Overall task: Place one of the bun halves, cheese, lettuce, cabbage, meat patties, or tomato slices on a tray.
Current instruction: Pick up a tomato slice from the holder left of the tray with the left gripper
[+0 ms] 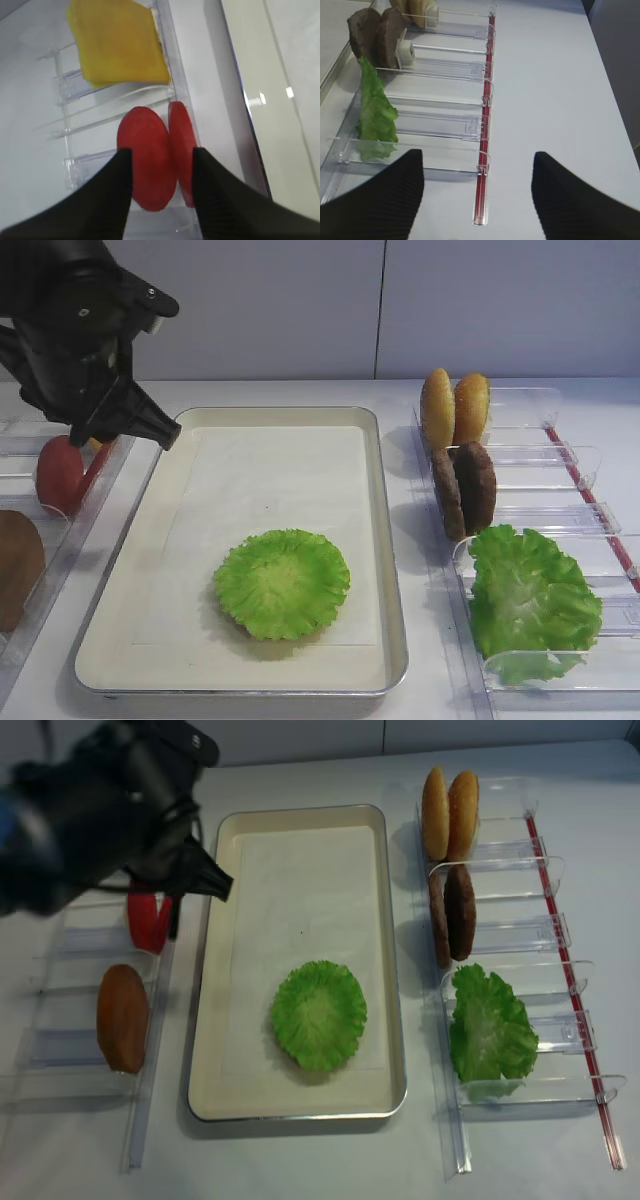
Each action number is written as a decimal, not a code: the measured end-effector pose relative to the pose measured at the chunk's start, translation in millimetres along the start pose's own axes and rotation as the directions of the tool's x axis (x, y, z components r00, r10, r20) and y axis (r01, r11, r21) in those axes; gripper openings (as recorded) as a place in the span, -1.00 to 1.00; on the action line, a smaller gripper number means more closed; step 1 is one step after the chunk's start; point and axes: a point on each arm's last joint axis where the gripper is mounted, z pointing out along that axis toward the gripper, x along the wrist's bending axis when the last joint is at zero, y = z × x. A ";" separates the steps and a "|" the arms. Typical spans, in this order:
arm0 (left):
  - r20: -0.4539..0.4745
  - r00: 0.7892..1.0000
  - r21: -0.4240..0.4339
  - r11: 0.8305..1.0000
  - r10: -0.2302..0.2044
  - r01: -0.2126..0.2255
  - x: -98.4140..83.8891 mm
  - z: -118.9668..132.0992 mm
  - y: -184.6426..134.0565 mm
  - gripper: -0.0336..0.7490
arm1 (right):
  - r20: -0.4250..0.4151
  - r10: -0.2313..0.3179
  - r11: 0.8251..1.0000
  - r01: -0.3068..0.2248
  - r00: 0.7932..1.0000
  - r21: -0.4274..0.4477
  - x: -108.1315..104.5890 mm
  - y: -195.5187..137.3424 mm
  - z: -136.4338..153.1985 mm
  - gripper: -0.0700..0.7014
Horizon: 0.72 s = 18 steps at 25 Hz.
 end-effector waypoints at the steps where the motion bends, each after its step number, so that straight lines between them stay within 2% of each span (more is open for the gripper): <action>1: -0.001 1.000 0.006 1.000 0.008 -0.008 -3.7 4.4 2.1 -0.19 | 0.000 0.000 1.000 0.000 1.000 0.000 0.0 0.0 0.0 0.43; 3: 0.001 1.000 0.015 1.000 0.013 -0.013 -8.6 10.9 4.3 -0.19 | 0.000 0.000 1.000 0.000 1.000 0.000 0.0 0.0 0.0 0.43; 10: 0.001 1.000 0.012 1.000 -0.017 0.017 -10.2 13.0 6.5 -0.19 | 0.000 0.000 1.000 0.000 1.000 0.000 0.0 0.0 0.0 0.43; 18: -0.014 1.000 0.091 0.996 0.008 -0.007 -23.8 34.6 2.4 -0.19 | 0.000 0.000 1.000 0.000 1.000 0.000 0.0 0.0 0.0 0.43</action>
